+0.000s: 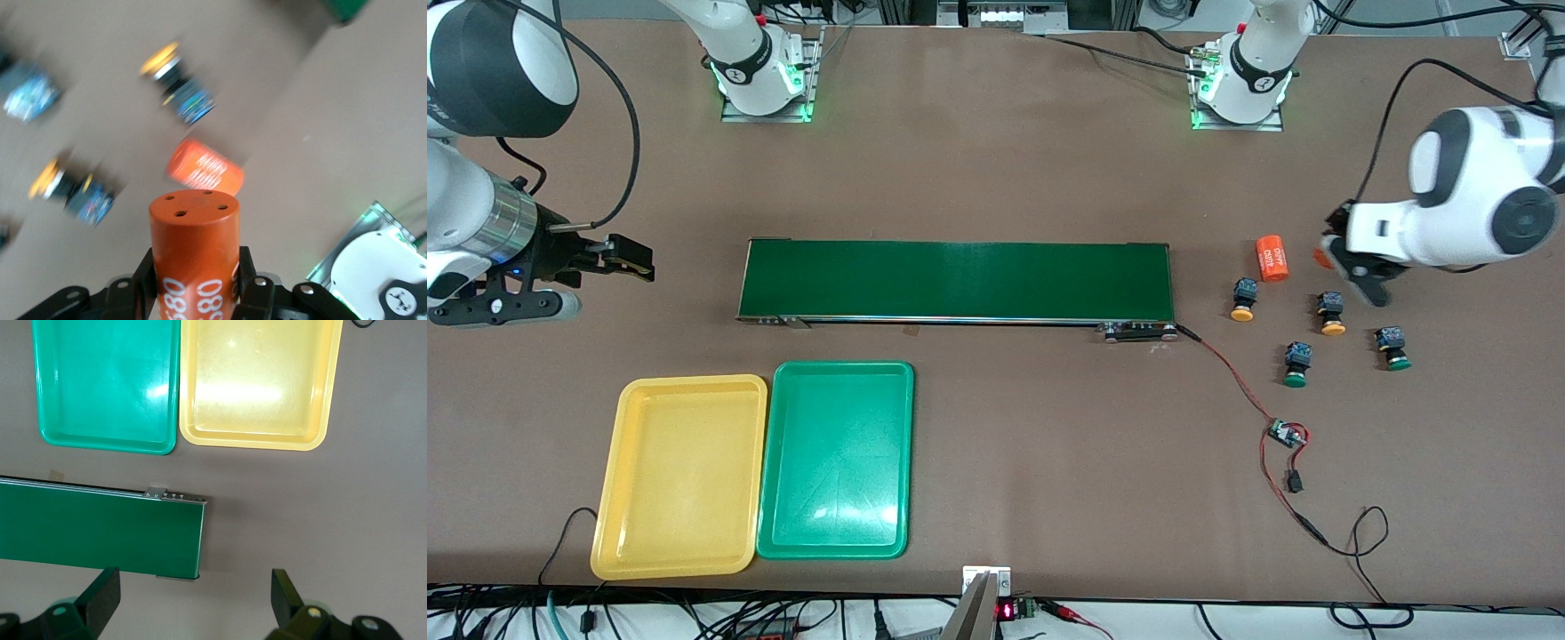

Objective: Sort buttons by color to trays
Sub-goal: 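Carry the orange cell onto the belt and open the left gripper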

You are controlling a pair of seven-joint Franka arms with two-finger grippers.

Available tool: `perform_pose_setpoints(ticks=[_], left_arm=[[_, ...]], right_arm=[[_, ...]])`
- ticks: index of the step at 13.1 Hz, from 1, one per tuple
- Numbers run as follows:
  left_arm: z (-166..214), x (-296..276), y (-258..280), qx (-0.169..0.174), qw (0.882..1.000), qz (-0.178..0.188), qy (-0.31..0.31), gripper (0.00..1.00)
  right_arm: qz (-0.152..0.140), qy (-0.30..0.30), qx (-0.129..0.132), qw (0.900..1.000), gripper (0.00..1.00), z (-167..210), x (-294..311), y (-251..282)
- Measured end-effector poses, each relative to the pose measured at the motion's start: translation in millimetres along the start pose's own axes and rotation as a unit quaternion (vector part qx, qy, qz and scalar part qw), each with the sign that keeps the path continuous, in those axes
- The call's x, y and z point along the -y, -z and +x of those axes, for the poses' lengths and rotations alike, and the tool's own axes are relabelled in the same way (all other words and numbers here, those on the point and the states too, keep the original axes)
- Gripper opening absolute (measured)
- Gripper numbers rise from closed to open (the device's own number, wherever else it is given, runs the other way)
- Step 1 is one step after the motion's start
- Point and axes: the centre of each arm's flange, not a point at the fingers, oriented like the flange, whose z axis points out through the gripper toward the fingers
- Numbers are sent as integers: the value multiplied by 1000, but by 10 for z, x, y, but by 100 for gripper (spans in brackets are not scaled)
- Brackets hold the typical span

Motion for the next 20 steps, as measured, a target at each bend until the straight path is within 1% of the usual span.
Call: perform_pose_setpoints(ticks=[2,3,5,9,10,11,13,15,17,19,20], left_arm=[[513,-388,45,7,998,15,-66,49],[740,-546,42,2,995,26,-95,49],[1150,-764,-42,-20,989,42,-143,49],[1829,-1116,-333,-74,971,57,-219,49],[1962,-1179,-415,-84,966,62,-236,49],[2115,-1268,-525,-84,959,74,-262,49],[2227,-1319,-629,-76,950,95,-288,49],[2261,-1293,-673,-69,944,112,-301,49],[2285,-1301,-710,-57,942,127,-304,49],[2309,-1320,-749,-52,943,132,-301,49],[2315,-1318,-760,-51,943,133,-300,55]], right_arm=[[0,0,0,1000,100,0,0,0],[0,0,0,1000,100,0,0,0],[0,0,0,1000,100,0,0,-2],[1,0,3,1000,100,9,3,-28],[0,0,5,1000,100,18,3,-47],[0,0,6,1000,100,26,4,-67],[0,0,8,1000,100,32,3,-81],[0,0,10,1000,100,42,3,-106],[0,0,13,1000,100,61,3,-152],[0,-1,14,1000,100,66,-9,-164],[1,-1,14,1000,100,66,-15,-164]])
